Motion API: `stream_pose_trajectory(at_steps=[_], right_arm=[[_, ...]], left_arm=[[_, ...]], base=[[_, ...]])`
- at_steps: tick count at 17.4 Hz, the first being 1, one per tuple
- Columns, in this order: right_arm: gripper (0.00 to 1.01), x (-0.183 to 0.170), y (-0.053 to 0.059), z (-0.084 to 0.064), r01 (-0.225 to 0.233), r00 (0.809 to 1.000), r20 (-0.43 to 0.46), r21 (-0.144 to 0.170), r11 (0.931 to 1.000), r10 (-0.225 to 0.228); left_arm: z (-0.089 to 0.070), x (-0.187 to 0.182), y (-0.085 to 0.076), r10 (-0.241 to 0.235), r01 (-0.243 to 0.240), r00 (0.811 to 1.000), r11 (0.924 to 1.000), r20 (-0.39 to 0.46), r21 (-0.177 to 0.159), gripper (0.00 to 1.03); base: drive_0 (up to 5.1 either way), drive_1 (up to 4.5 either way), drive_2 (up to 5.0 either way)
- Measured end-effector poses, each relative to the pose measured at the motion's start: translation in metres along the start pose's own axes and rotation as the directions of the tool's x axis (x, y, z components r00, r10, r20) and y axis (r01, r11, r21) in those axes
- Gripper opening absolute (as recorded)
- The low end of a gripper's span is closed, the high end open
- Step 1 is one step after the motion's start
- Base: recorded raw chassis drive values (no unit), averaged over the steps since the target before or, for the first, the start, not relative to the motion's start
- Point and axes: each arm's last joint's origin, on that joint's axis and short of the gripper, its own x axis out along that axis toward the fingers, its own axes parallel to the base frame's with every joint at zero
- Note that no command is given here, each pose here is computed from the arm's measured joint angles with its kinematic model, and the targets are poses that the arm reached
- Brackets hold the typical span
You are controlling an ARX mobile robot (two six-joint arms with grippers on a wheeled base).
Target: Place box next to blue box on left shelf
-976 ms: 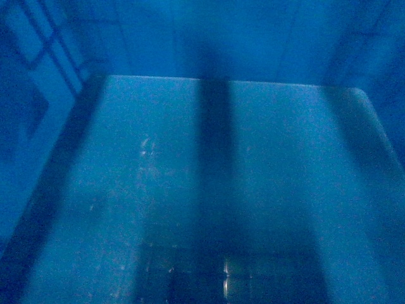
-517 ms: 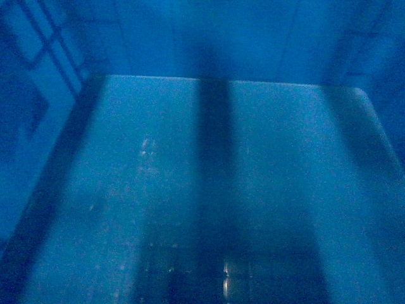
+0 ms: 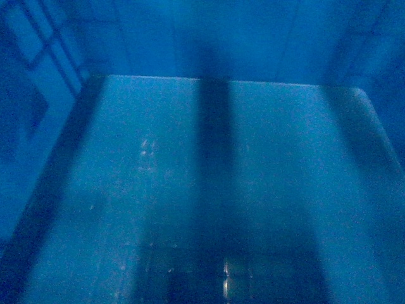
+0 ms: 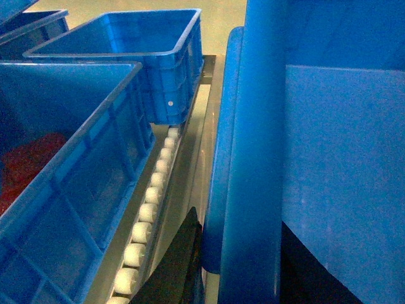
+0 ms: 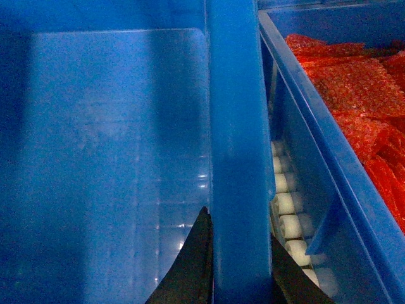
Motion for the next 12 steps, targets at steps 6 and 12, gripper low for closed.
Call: stream_pose_trajectory(at_steps=[6, 12], right_arm=[[0.09, 0.0, 0.0, 0.0, 0.0, 1.0, 0.0, 0.0, 1.0, 0.0], [0.09, 0.0, 0.0, 0.0, 0.0, 1.0, 0.0, 0.0, 1.0, 0.0]], left_arm=[[0.0, 0.0, 0.0, 0.0, 0.0, 1.0, 1.0, 0.0, 0.0, 0.19], [0.0, -0.0003, -0.0007, 0.013, -0.013, 1.0, 0.9999, 0.003, 0.005, 0.19]], base=[[0.0, 0.0, 0.0], [0.0, 0.0, 0.0]])
